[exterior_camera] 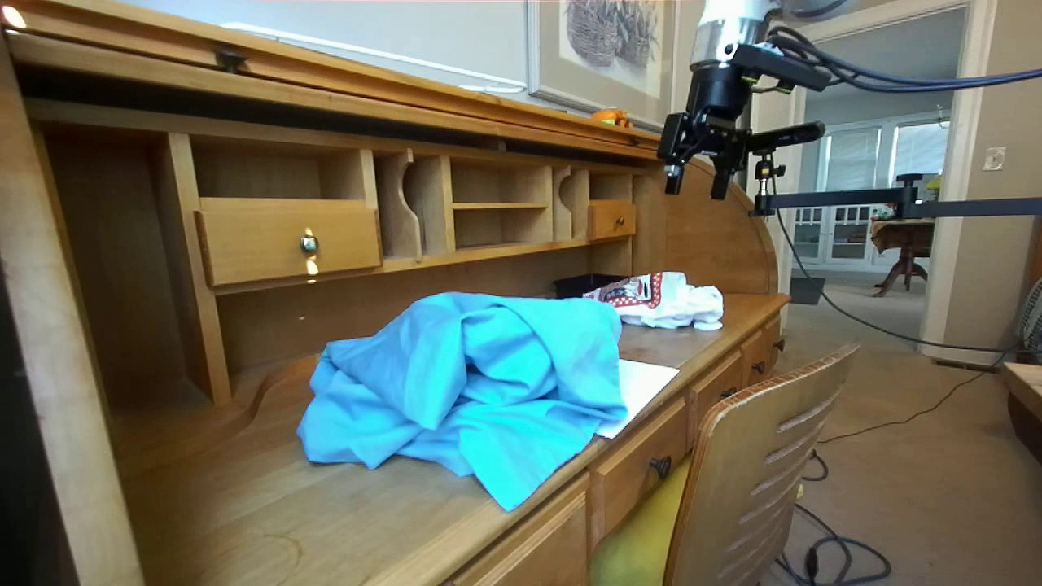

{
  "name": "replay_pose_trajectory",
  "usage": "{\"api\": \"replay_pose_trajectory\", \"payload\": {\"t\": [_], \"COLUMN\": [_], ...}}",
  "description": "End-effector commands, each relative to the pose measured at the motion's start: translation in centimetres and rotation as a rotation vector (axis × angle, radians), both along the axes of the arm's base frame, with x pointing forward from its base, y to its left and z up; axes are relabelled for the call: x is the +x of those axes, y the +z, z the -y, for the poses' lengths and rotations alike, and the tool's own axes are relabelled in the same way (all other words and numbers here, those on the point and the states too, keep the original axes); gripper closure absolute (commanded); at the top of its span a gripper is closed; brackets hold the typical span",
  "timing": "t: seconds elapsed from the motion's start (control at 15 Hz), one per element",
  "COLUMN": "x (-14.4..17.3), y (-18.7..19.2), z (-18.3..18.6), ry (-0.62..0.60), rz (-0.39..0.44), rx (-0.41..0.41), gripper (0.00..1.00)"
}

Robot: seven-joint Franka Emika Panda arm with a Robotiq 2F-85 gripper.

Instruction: Use the white towel to wipe the desk

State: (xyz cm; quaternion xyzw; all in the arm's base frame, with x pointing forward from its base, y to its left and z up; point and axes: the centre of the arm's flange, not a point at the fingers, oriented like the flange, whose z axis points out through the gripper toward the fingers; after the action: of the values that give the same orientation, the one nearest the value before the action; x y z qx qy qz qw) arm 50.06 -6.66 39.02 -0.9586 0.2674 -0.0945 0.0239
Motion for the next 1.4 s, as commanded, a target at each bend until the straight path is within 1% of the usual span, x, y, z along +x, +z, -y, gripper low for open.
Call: {"api": "replay_pose_trajectory", "payload": {"t": [0.0,0.07,0.27,0.47,0.67,0.73,0.93,1.07,1.13,1.33], "x": [4.6,5.2,6.9,8.1,8.7,7.0,7.7,8.3,8.6,8.9], "y": [-2.5,-3.2,-5.0,-6.8,-8.3,-7.7,-8.6,-9.1,-9.6,-12.0], "z": [2.6,3.5,6.0,8.3,9.6,9.2,9.6,9.8,10.0,10.9], "ry": [-0.125,-0.150,-0.217,-0.250,-0.238,-0.242,-0.244,-0.231,-0.213,-0.186], "rz": [0.006,0.022,0.028,-0.001,-0.045,-0.019,-0.031,-0.019,0.002,-0.015], "rx": [-0.021,-0.030,-0.052,-0.059,-0.077,-0.049,-0.056,-0.065,-0.076,-0.090], "gripper": [0.00,0.00,0.00,0.00,0.00,0.00,0.00,0.00,0.00,0.00]}}
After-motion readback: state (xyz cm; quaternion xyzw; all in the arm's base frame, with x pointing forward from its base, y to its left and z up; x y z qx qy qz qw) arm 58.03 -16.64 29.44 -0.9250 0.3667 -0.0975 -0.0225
